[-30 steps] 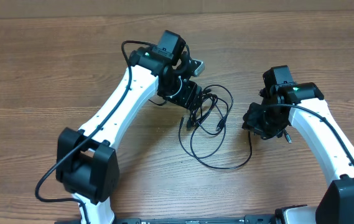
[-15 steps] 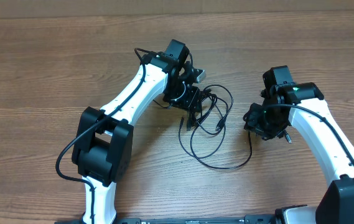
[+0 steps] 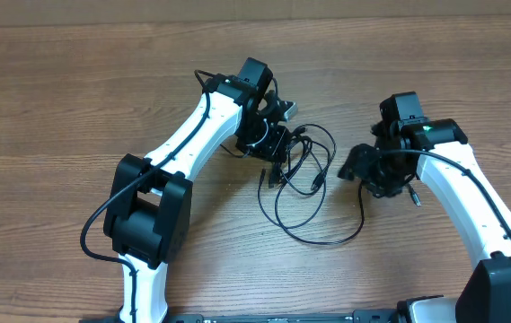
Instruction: Untangle cables
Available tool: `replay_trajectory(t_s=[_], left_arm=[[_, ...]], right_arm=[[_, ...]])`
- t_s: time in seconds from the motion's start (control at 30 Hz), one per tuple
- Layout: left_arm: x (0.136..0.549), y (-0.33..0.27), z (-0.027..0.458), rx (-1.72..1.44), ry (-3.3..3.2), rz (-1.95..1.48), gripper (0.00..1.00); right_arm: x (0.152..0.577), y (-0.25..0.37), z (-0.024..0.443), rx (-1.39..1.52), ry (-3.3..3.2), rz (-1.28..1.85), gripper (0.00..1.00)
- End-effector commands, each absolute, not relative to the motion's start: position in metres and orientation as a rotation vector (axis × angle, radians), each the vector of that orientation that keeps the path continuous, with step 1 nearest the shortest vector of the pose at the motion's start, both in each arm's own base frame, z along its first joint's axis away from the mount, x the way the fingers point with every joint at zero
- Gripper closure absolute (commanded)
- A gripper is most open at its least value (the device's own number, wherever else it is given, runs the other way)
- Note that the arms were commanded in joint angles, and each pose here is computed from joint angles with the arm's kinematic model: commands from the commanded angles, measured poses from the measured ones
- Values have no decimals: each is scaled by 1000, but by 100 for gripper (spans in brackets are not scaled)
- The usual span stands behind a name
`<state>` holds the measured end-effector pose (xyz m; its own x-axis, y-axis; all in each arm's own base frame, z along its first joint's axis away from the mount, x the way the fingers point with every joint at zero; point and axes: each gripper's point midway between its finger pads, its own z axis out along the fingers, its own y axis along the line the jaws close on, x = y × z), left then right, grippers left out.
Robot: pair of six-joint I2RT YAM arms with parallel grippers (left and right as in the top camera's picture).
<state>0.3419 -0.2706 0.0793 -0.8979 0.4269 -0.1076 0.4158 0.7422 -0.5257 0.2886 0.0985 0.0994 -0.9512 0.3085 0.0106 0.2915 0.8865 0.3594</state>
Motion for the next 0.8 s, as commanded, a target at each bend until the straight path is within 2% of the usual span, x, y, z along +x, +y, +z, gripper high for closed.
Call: replay_trajectory(t_s=[0.0, 0.07, 0.17, 0.23, 0.37, 0.53, 0.63, 0.77], left_arm=[[330, -276, 84, -779, -2832, 969, 96], [322, -284, 97, -833, -2767, 1077, 96], [312, -288, 116, -874, -2710, 1163, 96], [307, -288, 124, -894, -2690, 1186, 96], [301, -286, 144, -944, -2691, 1217, 96], [299, -285, 166, -1018, -2720, 1251, 96], [295, -286, 178, -1040, -2716, 1288, 96], [289, -292, 188, -1037, -2659, 1376, 96]], right_arm=[[301, 138, 125, 396, 2914, 950, 38], [309, 154, 139, 332, 2838, 1111, 39], [316, 162, 149, 448, 2797, 1222, 55], [316, 162, 149, 534, 2802, 1234, 57], [314, 163, 149, 635, 2816, 1245, 57], [309, 167, 148, 633, 2839, 1244, 56], [306, 173, 148, 616, 2850, 1247, 51], [306, 176, 148, 632, 2851, 1252, 52]])
